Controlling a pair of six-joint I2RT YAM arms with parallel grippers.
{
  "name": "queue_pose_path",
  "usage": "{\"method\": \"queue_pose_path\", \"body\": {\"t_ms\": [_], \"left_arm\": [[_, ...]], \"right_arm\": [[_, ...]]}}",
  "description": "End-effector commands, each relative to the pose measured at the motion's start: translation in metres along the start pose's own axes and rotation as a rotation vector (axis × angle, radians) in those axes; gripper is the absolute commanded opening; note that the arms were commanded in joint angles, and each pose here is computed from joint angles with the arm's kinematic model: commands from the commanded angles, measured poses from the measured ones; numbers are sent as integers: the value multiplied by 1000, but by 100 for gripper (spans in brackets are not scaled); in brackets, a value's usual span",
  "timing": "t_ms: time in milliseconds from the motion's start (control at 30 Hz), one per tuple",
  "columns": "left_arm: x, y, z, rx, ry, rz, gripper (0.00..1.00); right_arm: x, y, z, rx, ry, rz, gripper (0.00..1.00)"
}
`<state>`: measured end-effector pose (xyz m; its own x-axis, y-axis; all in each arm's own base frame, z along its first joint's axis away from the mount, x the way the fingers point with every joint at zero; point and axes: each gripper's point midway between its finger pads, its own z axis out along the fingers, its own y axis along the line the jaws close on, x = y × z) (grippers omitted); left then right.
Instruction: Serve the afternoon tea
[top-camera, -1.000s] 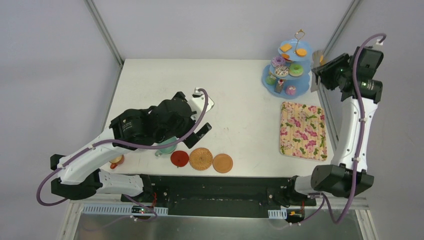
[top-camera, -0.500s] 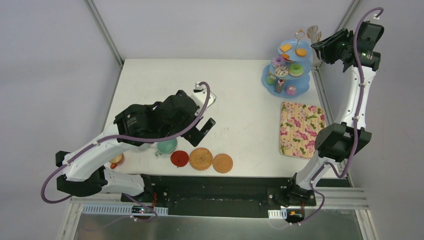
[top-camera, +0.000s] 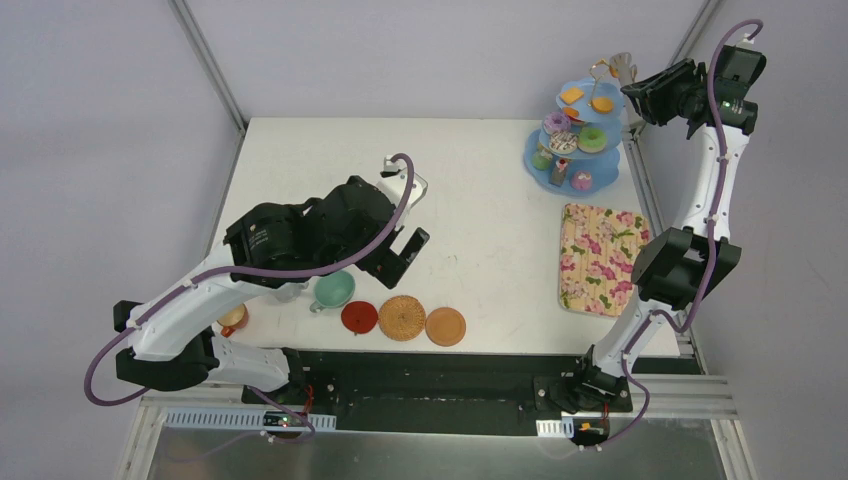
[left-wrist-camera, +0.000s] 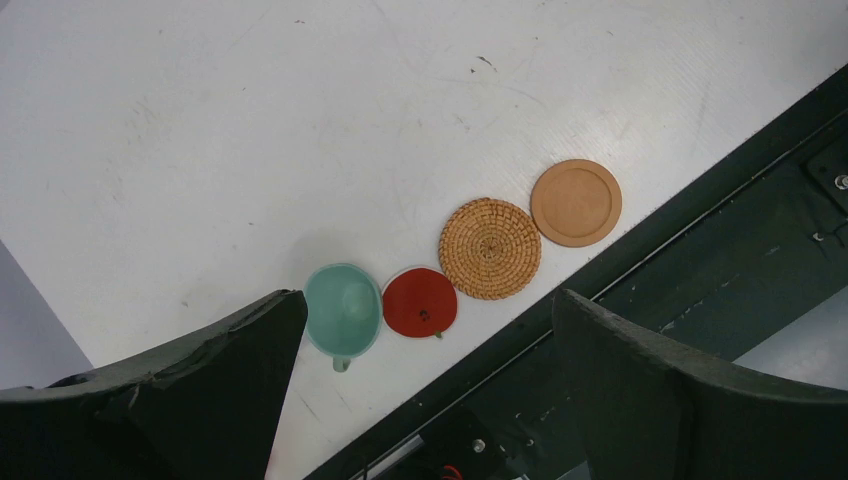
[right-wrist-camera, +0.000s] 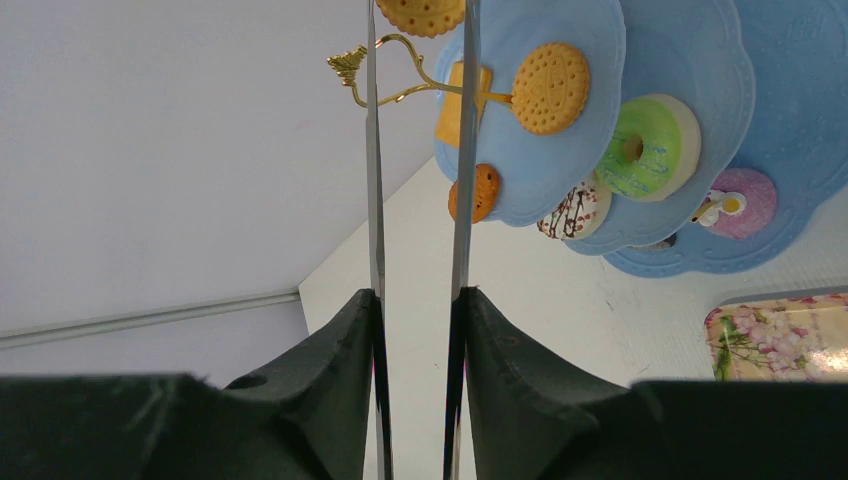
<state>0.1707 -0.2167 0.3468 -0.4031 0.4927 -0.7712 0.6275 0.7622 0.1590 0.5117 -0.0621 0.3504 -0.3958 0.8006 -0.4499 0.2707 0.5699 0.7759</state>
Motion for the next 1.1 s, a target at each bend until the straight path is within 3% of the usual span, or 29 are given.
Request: {"method": "queue_pose_path", "body": {"t_ms": [0,1067], "left_arm": [[-3,7,-4,-34,-3,-20,100],[-4,4,2,-33,10,4,100]], "right_arm": [[-7,17,-4,-70,-13,-30,24],[14,-28,28,13,82,12,37]]}}
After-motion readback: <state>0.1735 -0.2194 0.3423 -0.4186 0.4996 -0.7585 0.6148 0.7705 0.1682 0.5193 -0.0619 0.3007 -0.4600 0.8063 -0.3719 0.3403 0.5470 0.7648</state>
